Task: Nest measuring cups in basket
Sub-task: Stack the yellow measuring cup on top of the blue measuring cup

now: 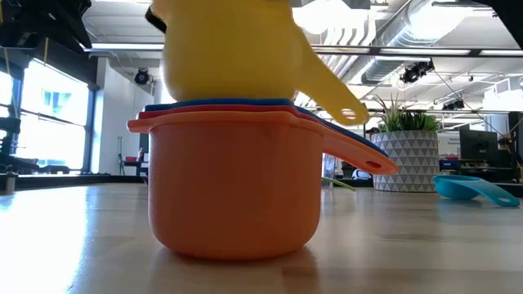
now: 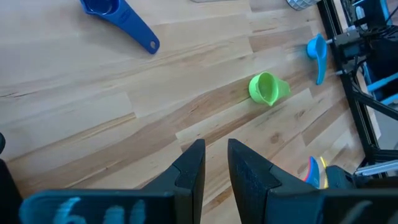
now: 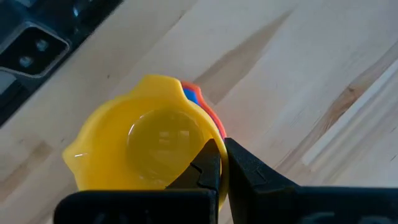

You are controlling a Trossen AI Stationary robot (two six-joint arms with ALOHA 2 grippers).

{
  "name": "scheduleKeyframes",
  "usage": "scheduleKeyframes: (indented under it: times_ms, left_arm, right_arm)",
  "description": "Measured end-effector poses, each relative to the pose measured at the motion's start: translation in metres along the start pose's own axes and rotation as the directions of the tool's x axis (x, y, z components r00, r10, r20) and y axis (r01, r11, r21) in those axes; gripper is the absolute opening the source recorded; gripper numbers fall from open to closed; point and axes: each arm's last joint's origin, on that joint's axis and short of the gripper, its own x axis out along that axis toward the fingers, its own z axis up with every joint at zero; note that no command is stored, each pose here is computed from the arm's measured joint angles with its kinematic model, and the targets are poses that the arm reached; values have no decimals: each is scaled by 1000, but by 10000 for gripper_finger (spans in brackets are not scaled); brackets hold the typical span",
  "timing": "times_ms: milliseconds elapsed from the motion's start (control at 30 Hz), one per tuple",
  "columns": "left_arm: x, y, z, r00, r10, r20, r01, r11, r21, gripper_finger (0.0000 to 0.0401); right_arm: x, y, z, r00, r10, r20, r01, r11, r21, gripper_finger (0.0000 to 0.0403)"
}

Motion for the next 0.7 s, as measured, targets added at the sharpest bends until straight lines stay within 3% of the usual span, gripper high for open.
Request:
scheduleKeyframes:
  times_ms: [267,700]
  left_arm:
    - [0,0,0,1000,0,-8,0,1000,0,60]
    - [0,0,0,1000,-1,-11,1,1000,2,60]
  right_arm:
    - [7,1,-2,999,-30,-43,28,999,-42,4]
    - [8,4,0,999,-34,-39,32,998,-48,52]
